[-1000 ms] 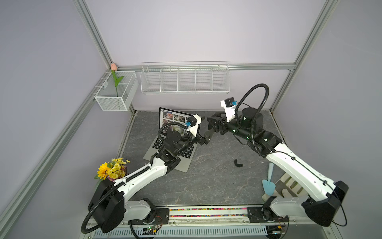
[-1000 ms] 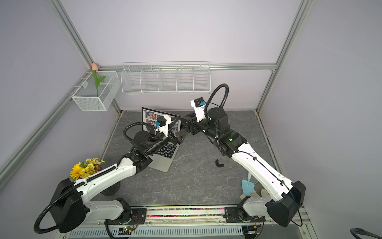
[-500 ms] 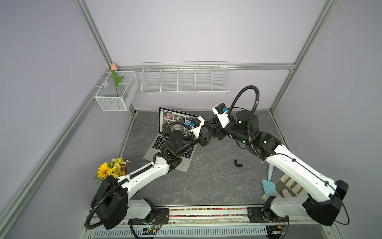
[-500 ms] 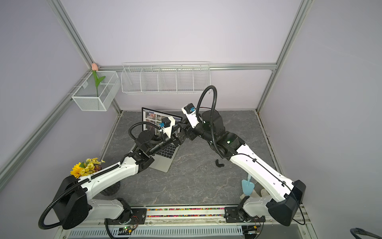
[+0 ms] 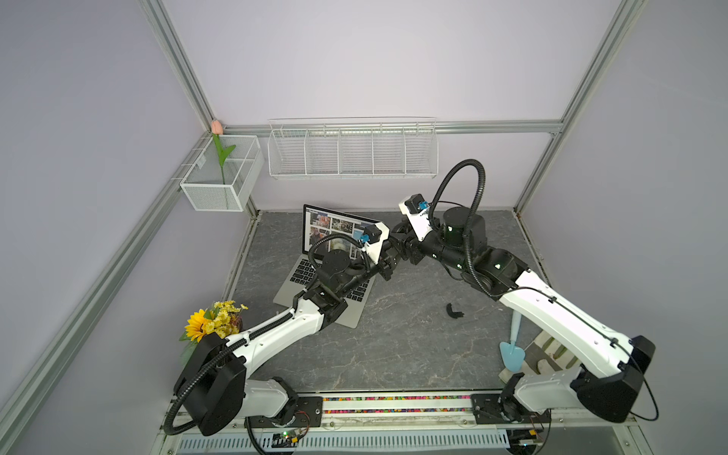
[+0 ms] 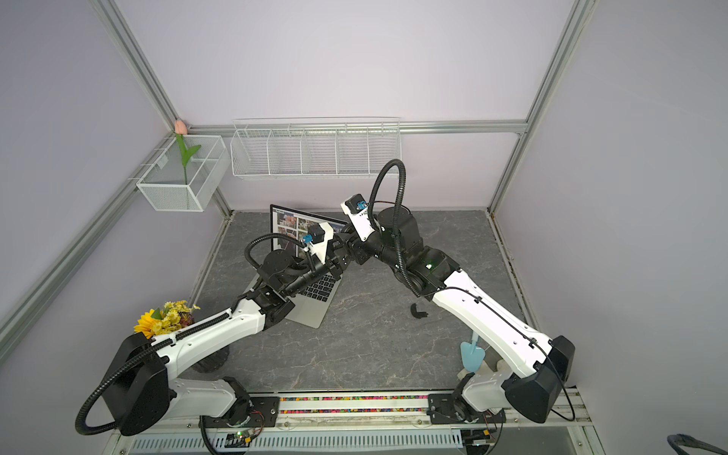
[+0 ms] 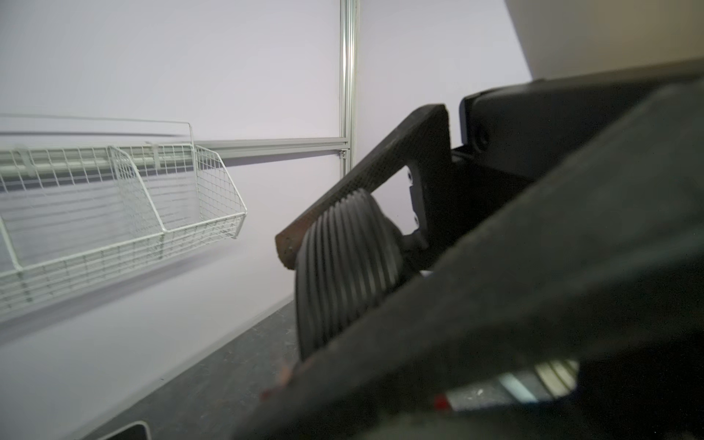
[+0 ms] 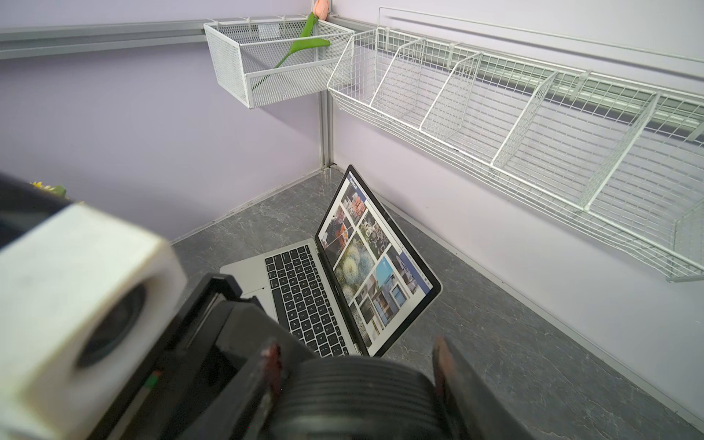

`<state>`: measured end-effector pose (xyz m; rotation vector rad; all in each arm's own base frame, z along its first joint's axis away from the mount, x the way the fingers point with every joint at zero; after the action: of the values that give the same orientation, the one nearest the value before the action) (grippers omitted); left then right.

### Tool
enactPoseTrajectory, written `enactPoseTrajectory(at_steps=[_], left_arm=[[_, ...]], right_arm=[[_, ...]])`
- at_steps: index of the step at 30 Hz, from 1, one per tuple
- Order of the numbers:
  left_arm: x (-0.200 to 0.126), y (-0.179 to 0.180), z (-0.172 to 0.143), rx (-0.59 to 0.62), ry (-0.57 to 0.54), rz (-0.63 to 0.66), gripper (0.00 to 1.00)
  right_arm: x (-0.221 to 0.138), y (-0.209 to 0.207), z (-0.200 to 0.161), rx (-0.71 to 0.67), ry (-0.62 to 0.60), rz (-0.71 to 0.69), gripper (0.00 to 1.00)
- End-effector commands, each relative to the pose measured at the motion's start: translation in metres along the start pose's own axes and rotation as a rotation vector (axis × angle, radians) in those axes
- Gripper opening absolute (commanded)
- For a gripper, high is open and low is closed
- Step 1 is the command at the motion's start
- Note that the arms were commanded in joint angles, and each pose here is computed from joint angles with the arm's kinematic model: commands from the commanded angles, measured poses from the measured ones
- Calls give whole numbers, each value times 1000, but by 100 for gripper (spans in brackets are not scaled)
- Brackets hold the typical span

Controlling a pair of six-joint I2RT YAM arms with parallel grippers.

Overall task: Insert the wireless mouse receiver into the laptop
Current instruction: Adjust the mouse as needed.

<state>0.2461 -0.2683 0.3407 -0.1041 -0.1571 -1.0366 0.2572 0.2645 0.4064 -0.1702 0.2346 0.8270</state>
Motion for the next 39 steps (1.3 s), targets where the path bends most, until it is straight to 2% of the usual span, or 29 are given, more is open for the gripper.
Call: enactPoseTrajectory(at_steps=[1,3,5,8,11,14,16,19,22,25,33,36,39], left_arm=[[-2,-8,23,26,-86,-55,14],[-2,-6,20,42,-75,1,8],[-2,-4,15,76,-51,85,1],[-1,-6,11,142,-7,215,0],[-7,-12,14,125,-25,332,0],[-9,-20,8,78,-57,456,0],[-6,-24,0,73,-60,530,0],[6,-30,-8,88,-38,614,0],[13,-33,-10,69,-77,614,0],[21,-34,-11,101,-53,599,0],[34,-37,-13,199,-48,565,0],[40,-41,-14,305,6,529,0],[44,-39,-13,331,27,516,0]], right_arm=[[-4,10,-5,38,55,113,57],[-17,4,5,145,14,158,77],[-34,-7,14,263,-40,201,88],[-64,-30,17,434,-120,205,100],[-90,-45,-5,584,-113,188,89],[-105,-57,-38,788,-69,129,89],[-109,-60,-46,905,-66,150,89],[-112,-59,-42,971,-74,195,89],[-115,-58,-29,1000,-95,242,89],[-108,-59,-20,1050,-94,313,99],[-71,-65,-30,1251,-44,378,67],[-61,-61,-29,1267,-30,422,62],[-56,-58,-25,1260,-40,457,57]])
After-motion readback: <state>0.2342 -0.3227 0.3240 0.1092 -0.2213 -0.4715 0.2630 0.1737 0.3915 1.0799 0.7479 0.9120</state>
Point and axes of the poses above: each gripper's point midway between its finger pads, its own x axis out along the fingers, its own y axis along the line the jaws close on, z = x × y, the point moved 8 cm from there along -x, back along the fingers, and after that the axes turned 1 degree about -x, right-handed, at the moved point
